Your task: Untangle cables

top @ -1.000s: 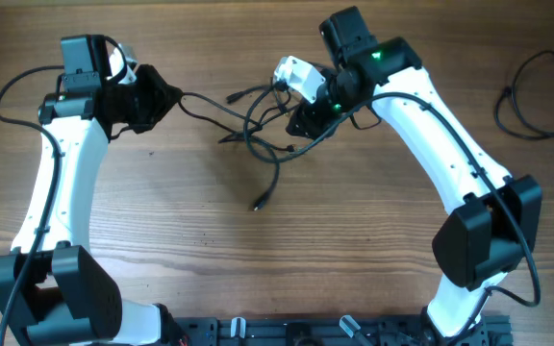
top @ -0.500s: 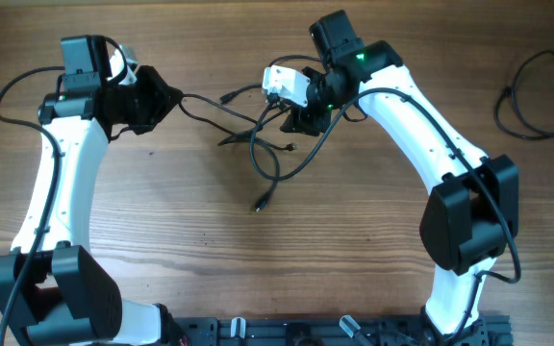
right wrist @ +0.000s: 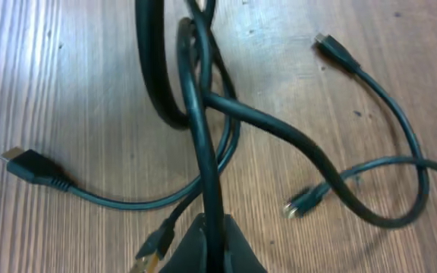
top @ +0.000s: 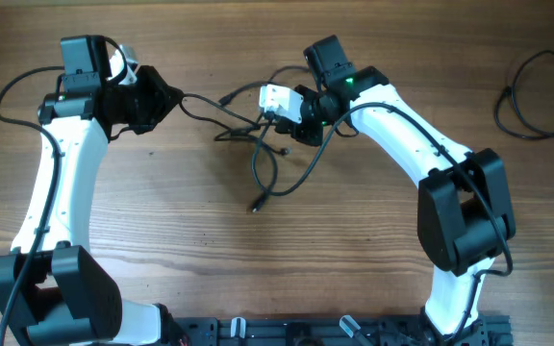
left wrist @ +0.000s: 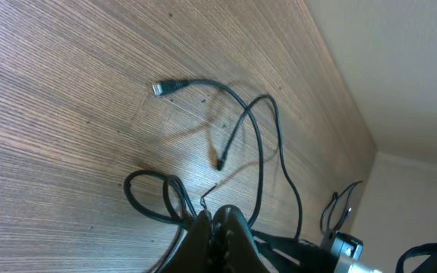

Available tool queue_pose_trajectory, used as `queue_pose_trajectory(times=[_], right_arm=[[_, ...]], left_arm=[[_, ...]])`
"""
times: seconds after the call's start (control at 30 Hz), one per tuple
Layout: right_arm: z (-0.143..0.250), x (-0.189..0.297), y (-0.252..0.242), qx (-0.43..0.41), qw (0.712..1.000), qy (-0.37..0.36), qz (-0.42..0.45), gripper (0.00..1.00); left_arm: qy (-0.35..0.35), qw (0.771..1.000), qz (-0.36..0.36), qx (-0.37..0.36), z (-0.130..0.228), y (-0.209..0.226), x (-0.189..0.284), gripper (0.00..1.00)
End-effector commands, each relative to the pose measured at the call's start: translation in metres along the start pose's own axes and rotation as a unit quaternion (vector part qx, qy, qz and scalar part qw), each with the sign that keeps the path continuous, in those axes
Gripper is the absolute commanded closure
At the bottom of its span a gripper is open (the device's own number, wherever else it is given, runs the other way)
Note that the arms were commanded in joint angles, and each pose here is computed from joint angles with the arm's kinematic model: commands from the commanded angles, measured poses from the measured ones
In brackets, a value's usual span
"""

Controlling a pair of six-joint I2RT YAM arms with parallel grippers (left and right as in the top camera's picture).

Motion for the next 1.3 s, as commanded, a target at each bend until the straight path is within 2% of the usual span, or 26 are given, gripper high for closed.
queue_pose_trajectory(times=[0.0,0.07,0.13,0.23,0.33,0.43,0.53,0.6,0.63,0.7,0.8,0.9,1.03,1.27], right_arm=[[-0.019,0.009,-0.001,-0.149,0.988,-0.026,-0.004,0.96],[-0.044,0.034,-0.008,-0.278,0.959,-0.060,0.008,0.96],[-0.067,0.061,-0.010,-0.331,0.939,-0.095,0.016,0.96],[-0.103,0.112,-0.001,-0.322,0.933,-0.156,0.026,0.96],[-0.131,0.166,0.011,-0.309,0.924,-0.222,0.042,0.96],[-0.151,0.245,0.021,-0.309,0.895,-0.314,0.070,0.96],[-0.143,0.302,0.011,-0.349,0.850,-0.370,0.135,0.96],[-0.116,0.338,-0.012,-0.401,0.798,-0.388,0.227,0.96],[-0.095,0.355,-0.024,-0.436,0.762,-0.390,0.277,0.96],[-0.062,0.374,-0.040,-0.476,0.713,-0.380,0.347,0.96],[-0.006,0.400,-0.060,-0.541,0.620,-0.357,0.442,0.96],[0.024,0.420,-0.072,-0.554,0.575,-0.348,0.491,0.96],[0.084,0.451,-0.094,-0.577,0.487,-0.320,0.572,0.96],[0.207,0.468,-0.119,-0.666,0.358,-0.266,0.598,0.96]], left_arm=[[-0.015,1.000,-0.002,-0.014,-0.006,-0.004,0.008,0.96],[-0.024,0.999,-0.038,-0.009,-0.008,0.008,0.007,0.96],[-0.032,0.996,-0.082,-0.002,-0.009,0.025,0.005,0.96],[-0.024,0.990,-0.136,0.011,-0.005,0.047,0.001,0.96],[-0.002,0.988,-0.154,-0.007,0.000,0.059,-0.008,0.96],[0.019,0.986,-0.164,-0.009,0.005,0.068,-0.017,0.96],[0.031,0.985,-0.169,-0.004,0.008,0.075,-0.025,0.96],[0.033,0.985,-0.170,-0.003,0.009,0.076,-0.026,0.96],[0.033,0.985,-0.170,-0.003,0.009,0.076,-0.026,0.96],[0.033,0.985,-0.170,-0.003,0.009,0.076,-0.026,0.96],[0.035,0.985,-0.169,-0.016,0.009,0.076,-0.026,0.96],[0.035,0.985,-0.169,-0.016,0.009,0.076,-0.026,0.96],[0.036,0.985,-0.169,-0.016,0.009,0.076,-0.026,0.96],[0.053,0.989,-0.134,-0.043,0.014,0.064,-0.030,0.96]])
Point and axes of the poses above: each gripper's point midway between its finger pads, its own x axis back along the fingers, its own y axis along the line the jaws close on, z = x × y, the point moved 2 cm from there along x, back along the fingers, and after that the axes turned 11 degrees about -x, right-handed, at the moved point
